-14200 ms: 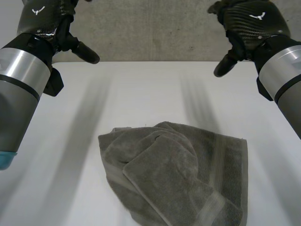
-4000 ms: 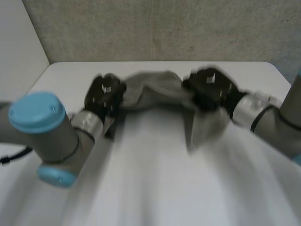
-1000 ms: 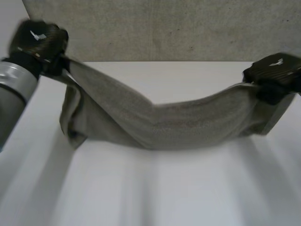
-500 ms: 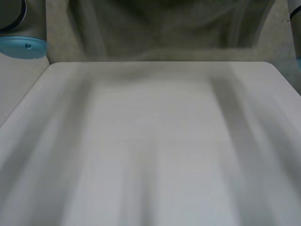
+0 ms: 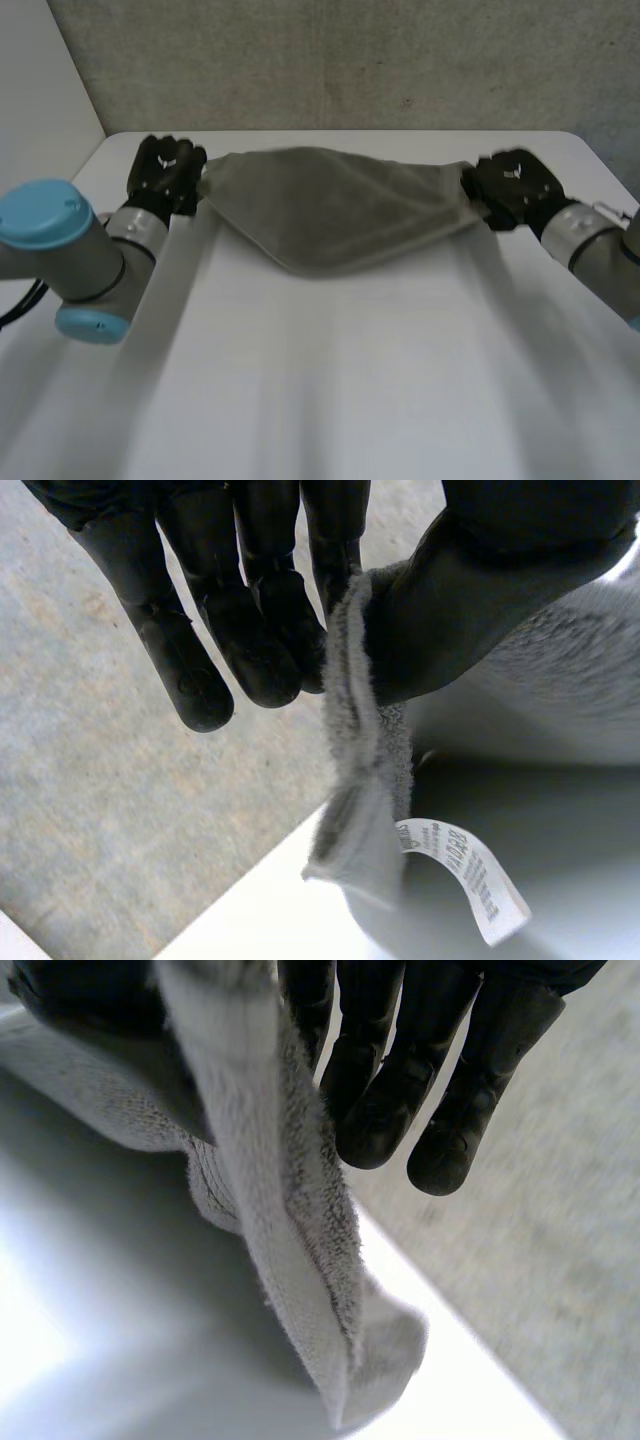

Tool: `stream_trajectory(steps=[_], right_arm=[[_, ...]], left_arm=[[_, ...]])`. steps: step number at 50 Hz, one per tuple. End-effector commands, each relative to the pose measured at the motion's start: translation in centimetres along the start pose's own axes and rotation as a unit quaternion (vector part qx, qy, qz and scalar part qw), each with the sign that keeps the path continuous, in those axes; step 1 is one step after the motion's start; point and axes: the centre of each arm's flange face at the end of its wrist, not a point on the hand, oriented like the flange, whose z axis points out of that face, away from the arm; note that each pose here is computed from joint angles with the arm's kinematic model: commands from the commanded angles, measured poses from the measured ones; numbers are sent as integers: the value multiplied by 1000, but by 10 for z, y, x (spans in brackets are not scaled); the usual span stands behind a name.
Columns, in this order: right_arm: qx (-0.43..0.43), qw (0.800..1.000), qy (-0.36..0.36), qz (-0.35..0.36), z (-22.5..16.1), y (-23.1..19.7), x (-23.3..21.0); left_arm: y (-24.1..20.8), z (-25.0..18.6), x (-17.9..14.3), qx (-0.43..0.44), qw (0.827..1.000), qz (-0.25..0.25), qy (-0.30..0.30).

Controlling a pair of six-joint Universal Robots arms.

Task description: Fold the towel.

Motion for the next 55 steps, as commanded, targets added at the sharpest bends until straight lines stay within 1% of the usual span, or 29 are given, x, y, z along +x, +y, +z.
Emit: stream_trajectory(steps=[1,2,3,4,5,7,8,9,10,11,12,13,15,16,17,18,19,20,21,22,23,25,29,31,34,37,39,45,55], right_arm=[[-73,997,4,-28,-31,11,11],[-85,996,9,-21,-40,2,18],[-85,996,9,-21,-40,2,18],[-94,995,14,-11,-52,-9,28],[-94,995,14,-11,-52,-9,28],[-96,995,35,-1,-76,-41,47],[-96,995,36,-1,-76,-41,48],[-85,995,45,-1,-86,-59,54],[-69,996,50,-1,-93,-73,58],[-69,996,50,-1,-93,-74,58],[-56,997,47,2,-95,-80,60],[-56,997,46,2,-95,-80,60],[-41,998,38,4,-94,-84,62],[-41,998,37,4,-94,-84,62],[-41,999,30,8,-91,-81,61],[-48,998,22,16,-85,-73,61],[-48,998,22,17,-85,-73,61],[-60,998,13,25,-76,-61,60],[-70,997,13,29,-67,-51,62],[-70,997,13,29,-67,-51,62],[-80,996,15,31,-59,-43,64],[-91,995,20,31,-51,-36,65],[-111,993,18,21,-25,-19,54],[-113,993,22,16,-18,-14,53],[-111,993,29,10,-6,-2,55],[-104,994,40,5,4,8,58],[-98,994,46,1,9,10,58],[-81,995,55,-14,25,15,51],[-90,995,51,-14,40,31,41]], left_arm=[[-6,-20,-28,-10,999,24,-30],[-6,-20,-28,-10,999,24,-30],[-12,-25,-39,-8,998,35,-42],[-22,-30,-50,-1,998,44,-55],[-22,-30,-51,-1,998,44,-55],[-56,-45,-68,36,996,55,-67],[-56,-45,-69,37,996,56,-67],[-74,-54,-71,58,995,60,-60],[-74,-54,-71,58,995,61,-60],[-87,-62,-72,75,994,61,-49],[-95,-68,-70,88,994,54,-34],[-95,-68,-70,88,994,54,-34],[-98,-72,-63,96,995,20,-2],[-98,-72,-63,96,995,20,-2],[-97,-71,-62,97,995,2,5],[-96,-71,-62,97,995,2,5],[-92,-69,-61,92,996,-15,10],[-78,-64,-57,74,997,-31,17],[-78,-64,-57,74,997,-31,17],[-61,-58,-53,53,997,-42,23],[-49,-53,-50,38,998,-46,28],[-40,-47,-47,30,998,-46,33],[-22,-33,-44,12,998,-40,40],[-5,-19,-41,0,999,-22,42],[6,-6,-45,-9,999,-7,32],[11,0,-46,-15,1000,-4,27],[18,12,-50,-24,1000,-5,18],[29,30,-50,-36,999,-9,21],[43,52,-50,-25,999,6,20]])
